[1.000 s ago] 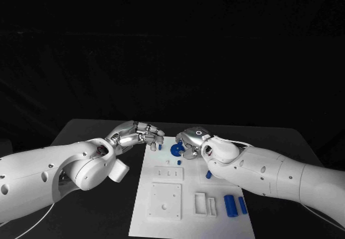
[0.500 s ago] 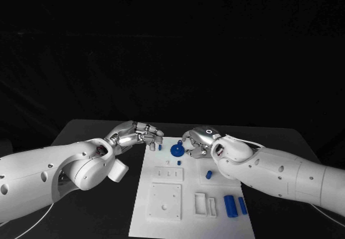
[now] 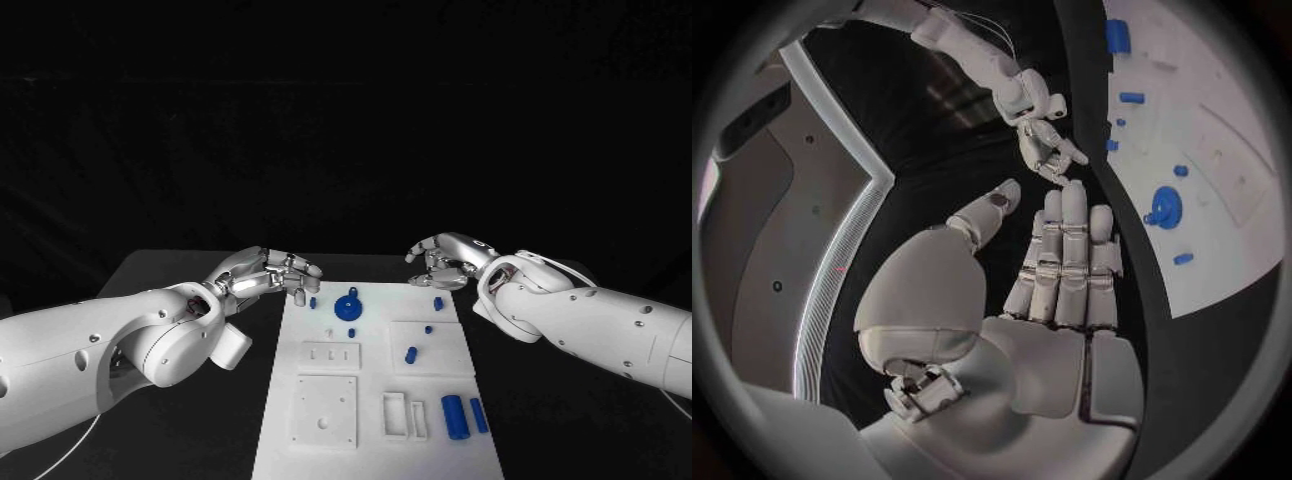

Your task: Assemble the parts on the task board

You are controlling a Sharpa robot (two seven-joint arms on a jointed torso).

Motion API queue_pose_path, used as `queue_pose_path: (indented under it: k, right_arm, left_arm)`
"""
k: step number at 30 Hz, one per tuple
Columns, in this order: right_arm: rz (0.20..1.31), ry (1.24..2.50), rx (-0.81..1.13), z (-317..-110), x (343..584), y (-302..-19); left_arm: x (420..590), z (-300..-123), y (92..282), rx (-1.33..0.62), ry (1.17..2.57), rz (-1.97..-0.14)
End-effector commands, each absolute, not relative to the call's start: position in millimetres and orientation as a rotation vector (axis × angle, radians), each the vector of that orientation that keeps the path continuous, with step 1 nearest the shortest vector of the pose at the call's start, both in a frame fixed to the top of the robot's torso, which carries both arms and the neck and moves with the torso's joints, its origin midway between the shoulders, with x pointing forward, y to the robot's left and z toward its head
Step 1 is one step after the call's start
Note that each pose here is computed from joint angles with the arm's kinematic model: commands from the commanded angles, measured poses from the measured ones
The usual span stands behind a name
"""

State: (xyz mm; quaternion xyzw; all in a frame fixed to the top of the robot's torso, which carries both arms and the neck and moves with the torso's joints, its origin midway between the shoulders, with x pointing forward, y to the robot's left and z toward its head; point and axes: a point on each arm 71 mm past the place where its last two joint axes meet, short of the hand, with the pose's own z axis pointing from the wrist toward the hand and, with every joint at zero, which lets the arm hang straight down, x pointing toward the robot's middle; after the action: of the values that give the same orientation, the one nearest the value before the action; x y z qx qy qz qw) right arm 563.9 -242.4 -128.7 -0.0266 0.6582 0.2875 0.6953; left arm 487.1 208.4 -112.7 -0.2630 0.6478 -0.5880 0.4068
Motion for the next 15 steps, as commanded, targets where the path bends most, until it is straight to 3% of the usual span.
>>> queue_pose_path:
  k: [1, 6, 15]
  right_arm:
    - [0.724, 1.517, -0.026, -131.9, 566.4, -253.2]
    - [0.687, 1.547, -0.008, -138.4, 570.8, -272.4]
    - [0.618, 1.614, 0.034, -168.9, 574.7, -298.5]
  left_arm:
    - [486.4, -111.8, 207.0, -0.642, 1.637, -1.504]
    - [486.7, -112.0, 207.3, -0.642, 1.639, -1.505]
    - [487.4, -112.5, 208.9, -0.644, 1.641, -1.501]
